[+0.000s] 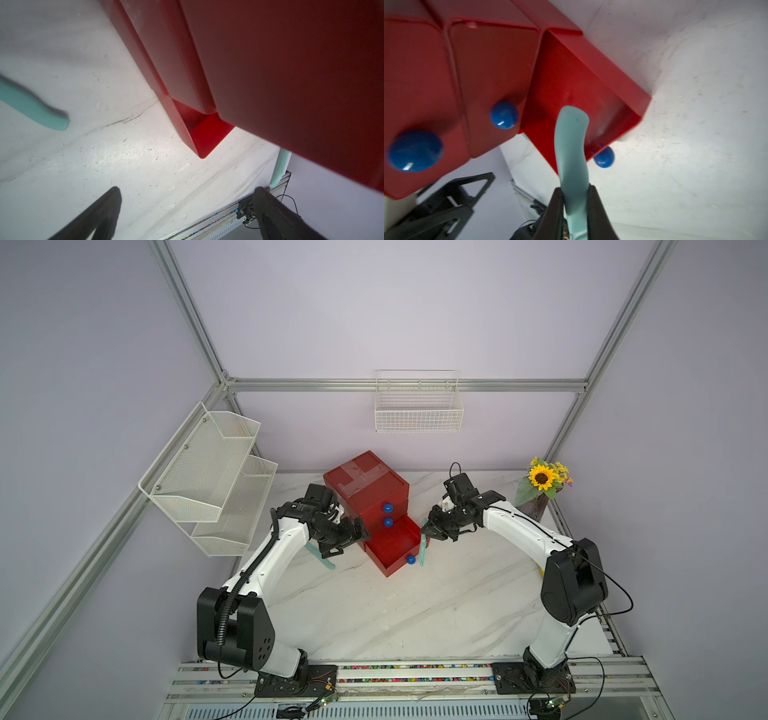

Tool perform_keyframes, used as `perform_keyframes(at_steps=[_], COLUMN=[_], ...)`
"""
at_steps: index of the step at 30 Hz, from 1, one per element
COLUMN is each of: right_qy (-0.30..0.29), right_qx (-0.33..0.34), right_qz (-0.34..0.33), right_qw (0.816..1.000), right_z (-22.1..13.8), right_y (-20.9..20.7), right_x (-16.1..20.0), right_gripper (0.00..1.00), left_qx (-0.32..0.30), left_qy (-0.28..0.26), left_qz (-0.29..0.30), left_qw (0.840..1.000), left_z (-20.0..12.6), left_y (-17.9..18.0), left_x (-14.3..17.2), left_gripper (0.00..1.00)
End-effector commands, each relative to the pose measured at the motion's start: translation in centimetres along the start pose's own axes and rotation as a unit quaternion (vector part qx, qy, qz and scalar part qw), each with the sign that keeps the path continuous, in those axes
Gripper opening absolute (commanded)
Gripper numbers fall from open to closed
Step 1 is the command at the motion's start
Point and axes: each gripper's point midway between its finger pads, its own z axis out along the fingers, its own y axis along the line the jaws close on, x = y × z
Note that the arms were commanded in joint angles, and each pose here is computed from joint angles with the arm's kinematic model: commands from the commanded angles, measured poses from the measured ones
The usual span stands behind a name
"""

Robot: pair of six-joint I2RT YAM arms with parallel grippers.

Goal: Place the fruit knives into the drawer by color
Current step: Pick up the fruit knife from the center of the board, then place the fruit knife in the drawer.

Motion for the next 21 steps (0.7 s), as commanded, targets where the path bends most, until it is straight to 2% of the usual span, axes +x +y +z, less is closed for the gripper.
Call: perform_keyframes(at_steps=[1,6,7,10,14,15,21], right_qy=[0.037,0.064,0.073,0.077,0.063,0.059,0.037], right_qx=[-0.103,-0.127,-0.129,-0.146,-0.159,-0.167,-0.203], right_qz=[0.060,0.092,0.101,0.122,0.120,0.116,0.070], right_qw=[0.992,0.986,0.984,0.979,0.978,0.977,0.976], right_z=[1.2,3.6,4.1,4.8,4.3,4.0,1.7], right_y=[3.5,3.9,3.7,3.7,4.4,4.7,6.5], right_x=[0.3,-0.5,-0.5,-1.2,-2.2,-2.4,-2.2], right_gripper=[0.03,0.03,0.07,0.24,0.56,0.60,0.61], left_qx=[-0.001,-0.004,-0.004,0.011,0.023,0.025,0.009], left_qy=[-0.029,-0.032,-0.032,-0.049,-0.059,-0.064,-0.075], left_qz=[-0.001,-0.005,-0.005,-0.001,-0.006,-0.007,-0.035], left_qw=[1.000,0.999,0.999,0.999,0.998,0.998,0.996], left_z=[-1.9,-2.3,-2.4,-3.8,-4.5,-4.7,-4.0], left_y=[-0.2,-0.1,0.0,-0.6,-0.9,-0.9,0.6], left_x=[-0.3,-0.5,-0.5,-0.5,-0.6,-0.6,-0.8], left_gripper=[1.00,1.00,1.00,1.00,1.00,1.00,1.00])
